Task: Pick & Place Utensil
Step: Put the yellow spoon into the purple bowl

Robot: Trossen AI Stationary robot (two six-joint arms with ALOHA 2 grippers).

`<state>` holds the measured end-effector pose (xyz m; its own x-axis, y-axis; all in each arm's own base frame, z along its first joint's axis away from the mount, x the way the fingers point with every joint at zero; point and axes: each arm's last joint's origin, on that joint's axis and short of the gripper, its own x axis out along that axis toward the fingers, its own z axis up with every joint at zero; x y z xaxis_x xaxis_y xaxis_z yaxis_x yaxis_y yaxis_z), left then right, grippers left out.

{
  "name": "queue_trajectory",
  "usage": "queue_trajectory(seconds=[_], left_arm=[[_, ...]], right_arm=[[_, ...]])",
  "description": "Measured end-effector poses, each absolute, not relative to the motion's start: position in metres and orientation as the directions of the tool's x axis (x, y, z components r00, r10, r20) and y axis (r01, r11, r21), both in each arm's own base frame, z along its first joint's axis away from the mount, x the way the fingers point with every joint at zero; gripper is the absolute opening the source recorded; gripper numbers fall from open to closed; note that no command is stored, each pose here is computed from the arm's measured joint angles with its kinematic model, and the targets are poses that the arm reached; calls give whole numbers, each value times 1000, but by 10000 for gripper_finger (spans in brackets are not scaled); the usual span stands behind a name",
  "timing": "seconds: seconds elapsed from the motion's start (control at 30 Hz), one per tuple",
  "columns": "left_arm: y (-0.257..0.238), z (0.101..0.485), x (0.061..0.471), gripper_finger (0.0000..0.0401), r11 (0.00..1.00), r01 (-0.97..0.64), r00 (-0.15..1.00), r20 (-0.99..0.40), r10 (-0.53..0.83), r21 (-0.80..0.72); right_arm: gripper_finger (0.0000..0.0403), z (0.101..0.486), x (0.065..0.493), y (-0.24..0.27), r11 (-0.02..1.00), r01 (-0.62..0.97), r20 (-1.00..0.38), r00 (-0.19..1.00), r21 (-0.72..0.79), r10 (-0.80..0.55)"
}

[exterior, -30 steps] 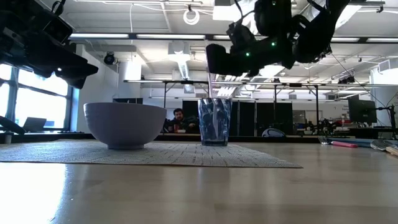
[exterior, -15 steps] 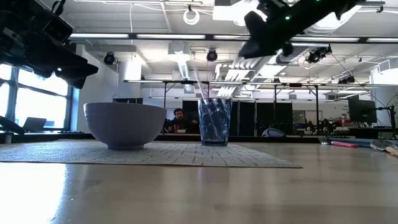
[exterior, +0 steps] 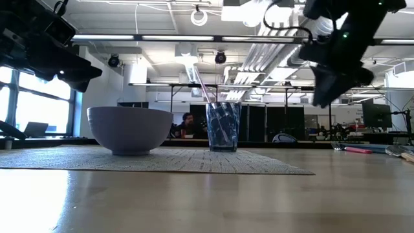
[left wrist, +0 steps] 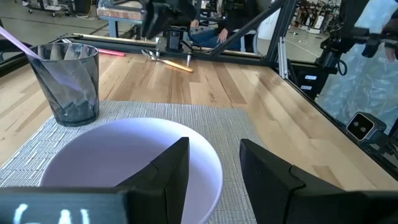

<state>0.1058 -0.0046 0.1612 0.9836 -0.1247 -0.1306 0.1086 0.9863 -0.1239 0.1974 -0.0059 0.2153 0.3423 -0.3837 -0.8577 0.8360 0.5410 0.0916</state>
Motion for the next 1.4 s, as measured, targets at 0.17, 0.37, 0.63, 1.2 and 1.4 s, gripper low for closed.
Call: queue_trajectory(seconds=[0.17,0.37,0.63,1.2,1.4], left_arm=[[-5,161,106,140,986,109,984,-130,-125,-124],[-5,161,106,140,986,109,984,-130,-125,-124],[-5,161,106,140,986,109,984,-131,-125,-124],[-5,161,106,140,986,109,984,-131,-125,-124],[-5,161,106,140,986,109,984,-130,-125,-124]], right_arm=[[124,209,186,0,438,894,-941,227,98,-252],[124,204,188,8,321,936,-962,208,144,-176],[124,180,197,16,222,974,-998,46,36,-38],[124,158,195,19,170,968,-975,-202,-184,97],[124,158,194,23,146,970,-976,-205,-193,72]])
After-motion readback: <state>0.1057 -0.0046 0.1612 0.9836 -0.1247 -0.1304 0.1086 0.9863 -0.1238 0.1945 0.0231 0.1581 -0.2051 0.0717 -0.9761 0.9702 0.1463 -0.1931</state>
